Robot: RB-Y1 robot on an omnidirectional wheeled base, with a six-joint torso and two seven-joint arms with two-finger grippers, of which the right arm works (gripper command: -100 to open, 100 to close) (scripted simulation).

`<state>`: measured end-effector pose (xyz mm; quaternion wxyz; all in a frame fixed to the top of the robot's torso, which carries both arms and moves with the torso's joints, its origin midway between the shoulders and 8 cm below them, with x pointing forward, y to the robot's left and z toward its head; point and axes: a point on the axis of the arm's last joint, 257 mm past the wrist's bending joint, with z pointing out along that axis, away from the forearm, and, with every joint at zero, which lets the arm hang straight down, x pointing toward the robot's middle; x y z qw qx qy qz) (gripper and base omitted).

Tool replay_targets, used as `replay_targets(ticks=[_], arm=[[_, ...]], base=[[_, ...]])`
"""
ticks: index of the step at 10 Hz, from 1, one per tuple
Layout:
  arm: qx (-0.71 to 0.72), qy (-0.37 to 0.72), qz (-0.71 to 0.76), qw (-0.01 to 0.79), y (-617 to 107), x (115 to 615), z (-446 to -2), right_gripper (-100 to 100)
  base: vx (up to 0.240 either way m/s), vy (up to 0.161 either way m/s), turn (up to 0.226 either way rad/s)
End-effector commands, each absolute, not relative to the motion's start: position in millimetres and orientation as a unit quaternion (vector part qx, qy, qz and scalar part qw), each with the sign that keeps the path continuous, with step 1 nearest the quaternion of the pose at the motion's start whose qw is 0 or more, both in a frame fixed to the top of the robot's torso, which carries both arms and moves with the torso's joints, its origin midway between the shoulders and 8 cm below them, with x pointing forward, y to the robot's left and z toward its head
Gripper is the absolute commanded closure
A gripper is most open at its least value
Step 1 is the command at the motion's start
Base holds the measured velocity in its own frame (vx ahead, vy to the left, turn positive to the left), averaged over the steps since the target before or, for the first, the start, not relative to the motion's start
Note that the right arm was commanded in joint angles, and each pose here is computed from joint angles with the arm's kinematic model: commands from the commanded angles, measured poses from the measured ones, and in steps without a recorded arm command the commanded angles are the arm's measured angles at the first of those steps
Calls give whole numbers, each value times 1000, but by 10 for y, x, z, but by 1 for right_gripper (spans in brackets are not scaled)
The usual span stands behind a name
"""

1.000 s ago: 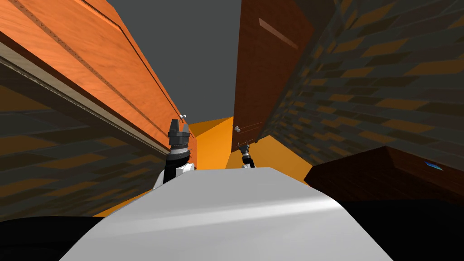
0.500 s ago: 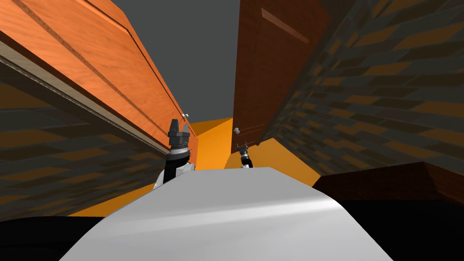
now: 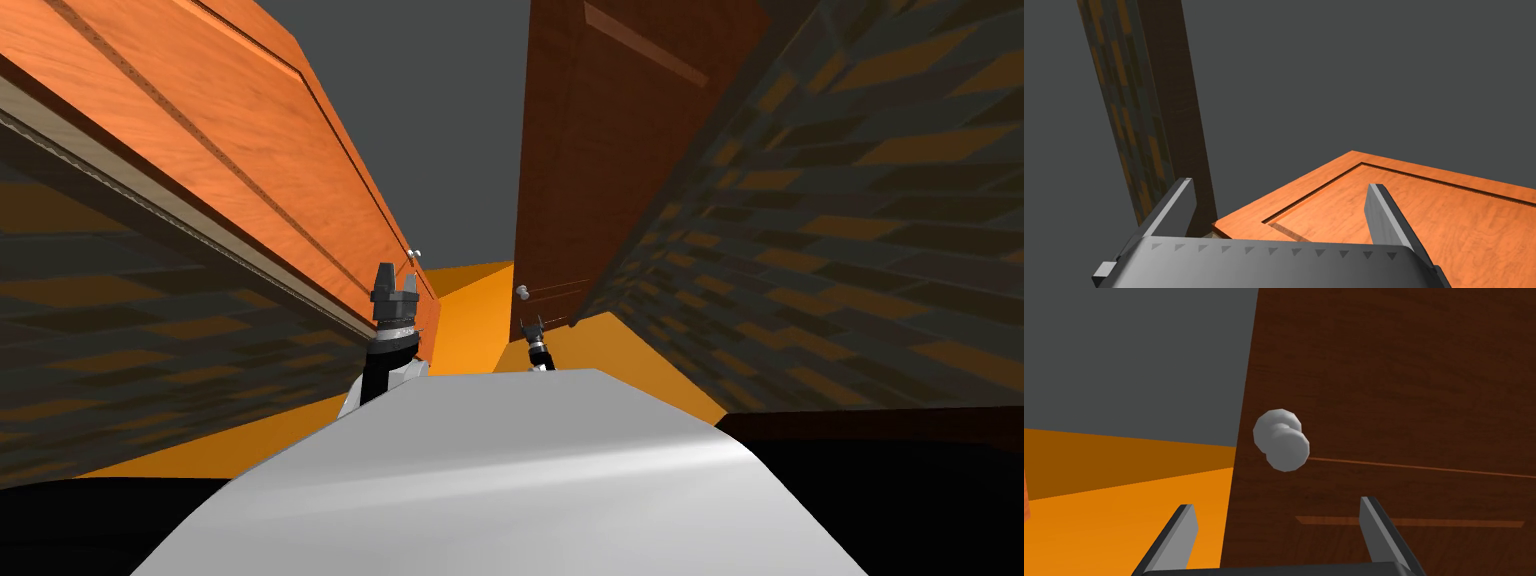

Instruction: Push the door open

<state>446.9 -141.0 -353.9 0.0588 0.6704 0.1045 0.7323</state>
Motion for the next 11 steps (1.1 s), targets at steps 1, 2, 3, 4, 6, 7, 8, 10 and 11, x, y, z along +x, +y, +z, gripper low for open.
replay_targets(ticks=[1, 2, 3, 4, 6, 7, 8, 10, 11], arm=[[674, 99, 730, 51, -1379, 4470, -3586, -100], [678, 93, 728, 43, -1340, 4464, -3628, -100], [680, 90, 727, 39, -1321, 4461, -3648, -100], [683, 85, 725, 30, -1283, 4454, -3689, -100], [689, 74, 721, 16, -1205, 4442, -3751, -100], [692, 69, 719, 9, -1166, 4435, -3779, -100], [694, 64, 717, 2, -1127, 4428, -3808, -100], [700, 52, 712, -14, -1019, 4411, -3863, -100], [702, 48, 711, -19, -984, 4405, -3879, -100]], base=[[42, -98, 87], [43, -122, 145], [36, -124, 107], [55, -123, 146], [68, -158, 149], [24, -144, 105], [16, -122, 122], [61, -144, 155], [30, -143, 94]])
